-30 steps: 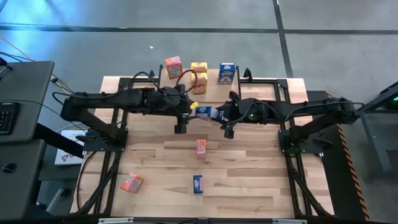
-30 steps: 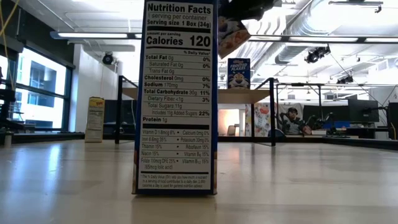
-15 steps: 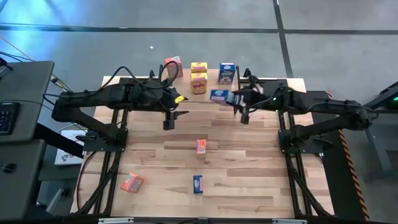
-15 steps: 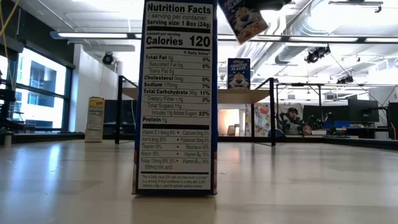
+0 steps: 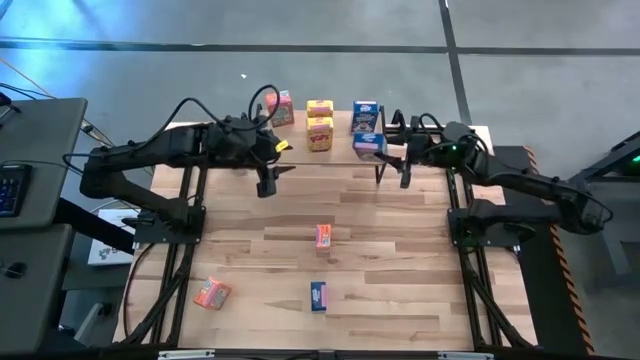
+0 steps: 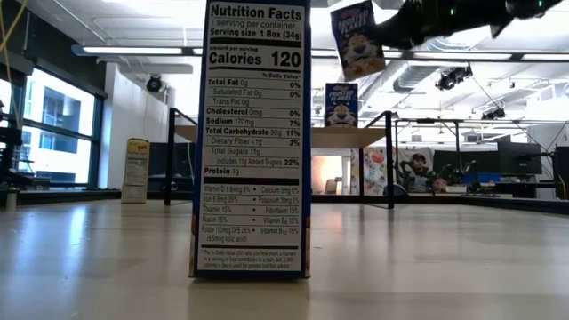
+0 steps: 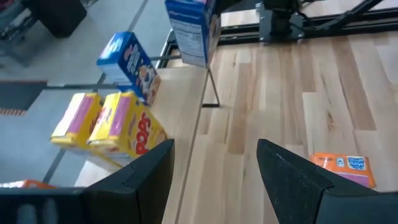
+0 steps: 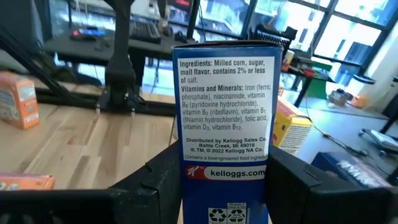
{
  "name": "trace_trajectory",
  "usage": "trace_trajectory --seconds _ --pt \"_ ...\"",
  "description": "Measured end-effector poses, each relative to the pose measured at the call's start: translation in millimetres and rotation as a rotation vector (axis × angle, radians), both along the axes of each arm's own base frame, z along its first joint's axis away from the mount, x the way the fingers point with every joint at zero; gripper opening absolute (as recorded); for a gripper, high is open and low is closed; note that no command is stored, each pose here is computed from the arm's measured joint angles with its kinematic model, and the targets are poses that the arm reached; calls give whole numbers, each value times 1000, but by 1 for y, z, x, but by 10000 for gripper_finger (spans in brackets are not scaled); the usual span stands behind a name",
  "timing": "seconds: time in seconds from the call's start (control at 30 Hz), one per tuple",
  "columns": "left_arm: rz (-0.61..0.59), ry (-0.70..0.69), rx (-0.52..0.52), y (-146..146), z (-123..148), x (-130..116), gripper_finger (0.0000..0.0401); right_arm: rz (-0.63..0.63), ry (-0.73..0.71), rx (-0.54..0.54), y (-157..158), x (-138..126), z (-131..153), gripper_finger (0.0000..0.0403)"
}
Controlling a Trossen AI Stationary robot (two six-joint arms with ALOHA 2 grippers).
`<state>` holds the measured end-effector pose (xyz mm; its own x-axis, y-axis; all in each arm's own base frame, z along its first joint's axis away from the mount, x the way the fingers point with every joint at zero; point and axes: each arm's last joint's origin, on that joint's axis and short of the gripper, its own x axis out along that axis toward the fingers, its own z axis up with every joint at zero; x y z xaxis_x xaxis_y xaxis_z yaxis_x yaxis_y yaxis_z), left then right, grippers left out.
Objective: Stack cereal on shelf
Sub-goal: Put the top blue cereal box on the shelf aligned with the other blue cereal box
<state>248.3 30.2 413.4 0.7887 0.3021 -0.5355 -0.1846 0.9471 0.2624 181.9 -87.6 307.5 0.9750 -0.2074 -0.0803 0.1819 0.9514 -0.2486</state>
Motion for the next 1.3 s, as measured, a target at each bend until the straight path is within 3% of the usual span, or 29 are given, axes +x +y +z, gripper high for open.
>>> trace_trajectory --seconds 0.27,0.47,0.87,1.1,1.3 --pt "19 17 -34 7 -6 -1 218 43 -136 54 -19 -15 -34 170" --pt "66 35 -80 13 -36 -5 218 31 -174 86 -26 -22 -50 170" --pt "103 -118 -125 8 -81 -45 218 99 -170 102 -43 -4 -68 170" --pt "79 -190 -148 3 -96 -69 218 65 -179 150 -55 -2 -76 170" --pt "85 -283 -169 -1 -128 -91 218 73 -172 159 -56 -1 -78 170"
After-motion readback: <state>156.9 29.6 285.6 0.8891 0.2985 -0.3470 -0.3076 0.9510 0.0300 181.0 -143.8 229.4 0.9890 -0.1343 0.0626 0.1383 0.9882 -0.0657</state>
